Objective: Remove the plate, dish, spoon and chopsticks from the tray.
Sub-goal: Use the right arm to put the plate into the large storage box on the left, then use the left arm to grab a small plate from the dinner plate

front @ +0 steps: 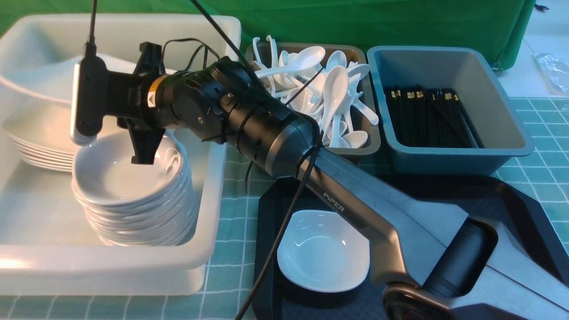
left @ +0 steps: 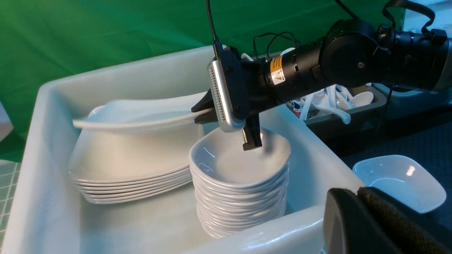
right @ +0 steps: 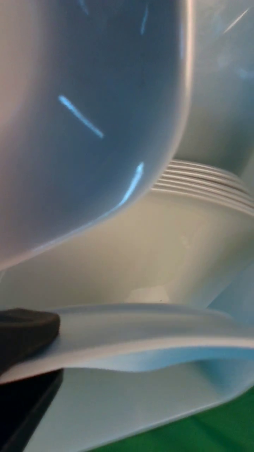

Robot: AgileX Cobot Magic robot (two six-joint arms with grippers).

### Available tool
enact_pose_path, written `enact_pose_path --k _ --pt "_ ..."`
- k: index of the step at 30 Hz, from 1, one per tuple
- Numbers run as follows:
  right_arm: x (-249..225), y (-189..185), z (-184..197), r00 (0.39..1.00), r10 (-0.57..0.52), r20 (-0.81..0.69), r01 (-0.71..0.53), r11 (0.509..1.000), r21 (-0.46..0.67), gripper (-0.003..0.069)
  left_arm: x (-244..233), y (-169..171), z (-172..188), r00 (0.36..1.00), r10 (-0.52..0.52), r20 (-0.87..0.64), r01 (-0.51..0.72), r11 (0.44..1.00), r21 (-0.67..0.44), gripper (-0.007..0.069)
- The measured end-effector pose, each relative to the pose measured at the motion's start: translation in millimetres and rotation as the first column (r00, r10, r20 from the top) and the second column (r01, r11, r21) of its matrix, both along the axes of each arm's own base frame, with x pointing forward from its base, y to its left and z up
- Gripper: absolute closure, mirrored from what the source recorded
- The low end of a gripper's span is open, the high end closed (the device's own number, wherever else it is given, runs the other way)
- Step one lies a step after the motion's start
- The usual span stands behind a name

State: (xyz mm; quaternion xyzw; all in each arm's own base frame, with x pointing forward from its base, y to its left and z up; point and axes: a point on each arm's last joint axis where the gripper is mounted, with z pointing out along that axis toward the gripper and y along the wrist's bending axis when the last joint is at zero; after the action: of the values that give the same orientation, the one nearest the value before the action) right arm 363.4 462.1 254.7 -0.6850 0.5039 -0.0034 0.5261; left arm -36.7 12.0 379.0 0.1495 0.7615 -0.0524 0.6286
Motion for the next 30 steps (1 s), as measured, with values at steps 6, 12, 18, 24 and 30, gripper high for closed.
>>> enact_pose_path --k 6,12,18,24,30 --pt "0 0 1 1.000 -0.008 -0.009 0.008 1.000 0.016 0.0310 0 0 0 1.000 0.000 0.005 0.000 1.000 0.001 0.0608" --pt "-2 -2 7 0.998 -0.033 -0.056 0.035 0.999 0.035 0.0253 0 0 0 1.000 -0.001 0.005 0.001 1.000 0.000 0.0608" --pt "-9 -16 39 0.983 -0.116 -0.144 0.124 0.991 0.046 0.0122 0 0 1 1.000 -0.003 0.016 0.003 1.000 -0.004 0.0608" --pt "-37 -50 96 0.941 -0.192 -0.279 0.184 0.981 -0.055 0.0171 1 -3 3 0.999 -0.030 0.030 0.030 1.000 -0.008 0.0608" --pt "-76 -107 177 0.850 -0.327 -0.412 0.344 0.938 -0.035 0.0504 34 -25 7 0.982 -0.160 -0.098 0.165 0.985 0.042 0.0608"
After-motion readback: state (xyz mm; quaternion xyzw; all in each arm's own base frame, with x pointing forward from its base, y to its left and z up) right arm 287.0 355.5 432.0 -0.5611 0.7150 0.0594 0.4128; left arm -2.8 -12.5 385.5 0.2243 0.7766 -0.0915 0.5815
